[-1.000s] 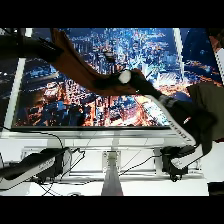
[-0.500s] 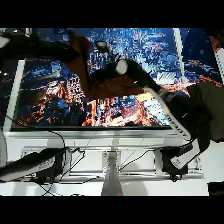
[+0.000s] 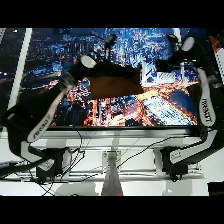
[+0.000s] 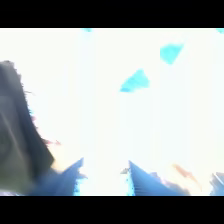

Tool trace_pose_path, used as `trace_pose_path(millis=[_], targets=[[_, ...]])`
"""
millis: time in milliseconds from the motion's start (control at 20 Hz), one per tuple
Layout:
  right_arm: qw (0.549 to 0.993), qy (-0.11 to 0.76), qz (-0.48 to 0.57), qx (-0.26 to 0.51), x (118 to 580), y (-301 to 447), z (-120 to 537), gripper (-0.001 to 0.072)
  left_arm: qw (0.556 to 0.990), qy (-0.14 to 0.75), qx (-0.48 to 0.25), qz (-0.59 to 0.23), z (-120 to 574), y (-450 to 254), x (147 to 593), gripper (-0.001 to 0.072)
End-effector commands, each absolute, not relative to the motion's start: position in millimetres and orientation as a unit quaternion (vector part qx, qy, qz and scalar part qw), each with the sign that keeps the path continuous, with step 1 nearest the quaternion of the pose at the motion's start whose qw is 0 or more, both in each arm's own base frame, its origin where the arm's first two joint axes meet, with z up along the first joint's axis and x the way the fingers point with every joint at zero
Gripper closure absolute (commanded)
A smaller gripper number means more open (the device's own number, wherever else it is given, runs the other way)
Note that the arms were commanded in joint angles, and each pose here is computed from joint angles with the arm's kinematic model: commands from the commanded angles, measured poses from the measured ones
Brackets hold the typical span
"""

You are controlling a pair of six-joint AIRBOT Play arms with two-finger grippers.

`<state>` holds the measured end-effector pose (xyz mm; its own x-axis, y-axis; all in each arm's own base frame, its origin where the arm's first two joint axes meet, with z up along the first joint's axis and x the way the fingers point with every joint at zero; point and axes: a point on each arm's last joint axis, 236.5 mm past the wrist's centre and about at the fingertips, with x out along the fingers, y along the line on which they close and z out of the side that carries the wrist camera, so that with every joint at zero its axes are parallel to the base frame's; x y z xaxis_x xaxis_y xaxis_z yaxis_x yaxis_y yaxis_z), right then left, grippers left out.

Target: Fold the clothes and pants, and hang the long-sleeved shirts on hangers.

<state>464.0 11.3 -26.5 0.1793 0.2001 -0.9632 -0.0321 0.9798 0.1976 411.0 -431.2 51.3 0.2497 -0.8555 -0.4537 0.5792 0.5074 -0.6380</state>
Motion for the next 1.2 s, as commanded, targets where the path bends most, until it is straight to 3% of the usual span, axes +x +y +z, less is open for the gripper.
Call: trace_pose_path(millis=[0, 150, 250, 300, 350, 400, 500, 650, 700, 850, 900, 1150], targets=[[0.722, 0.675, 0.047, 0.145, 427, -38, -47, 0.0196, 0.77, 0.41, -0.176, -0.456, 20, -451, 407, -0.0013], [0.699, 0.664, 0.128, 0.232, 418, 5, -67, 0.0194, 0.778, 0.412, -0.142, -0.453, 23, -415, 422, -0.0012], [0.682, 0.649, 0.165, 0.294, 420, 45, -80, 0.0075, 0.787, 0.417, -0.091, -0.446, 22, -377, 433, -0.0007], [0.675, 0.642, 0.172, 0.319, 423, 63, -87, 0.0076, 0.793, 0.422, -0.06, -0.436, 21, -354, 439, 0.0002], [0.669, 0.64, 0.178, 0.333, 425, 81, -94, 0.0076, 0.801, 0.43, -0.027, -0.416, 20, -325, 446, 0.0055], [0.661, 0.643, 0.186, 0.34, 425, 100, -102, 0.0076, 0.809, 0.441, 0.001, -0.389, 20, -295, 453, 0.0092], [0.646, 0.647, 0.208, 0.346, 425, 142, -109, 0.0076, 0.823, 0.466, 0.051, -0.32, 27, -229, 461, 0.0094], [0.663, 0.638, 0.225, 0.321, 428, 194, -116, 0.009, 0.829, 0.488, 0.116, -0.247, 51, -149, 455, 0.0094], [0.673, 0.632, 0.232, 0.307, 430, 209, -116, 0.0137, 0.829, 0.493, 0.129, -0.23, 61, -129, 450, 0.0094], [0.697, 0.611, 0.258, 0.272, 441, 237, -98, 0.0629, 0.837, 0.492, 0.135, -0.197, 91, -89, 435, 0.0094], [0.707, 0.6, 0.263, 0.265, 449, 237, -87, 0.0697, 0.844, 0.484, 0.132, -0.19, 102, -82, 434, 0.0094], [0.797, 0.539, 0.157, 0.224, 488, 161, -3, 0.0697, 0.862, 0.457, 0.13, -0.178, 131, -72, 428, 0.0093]])
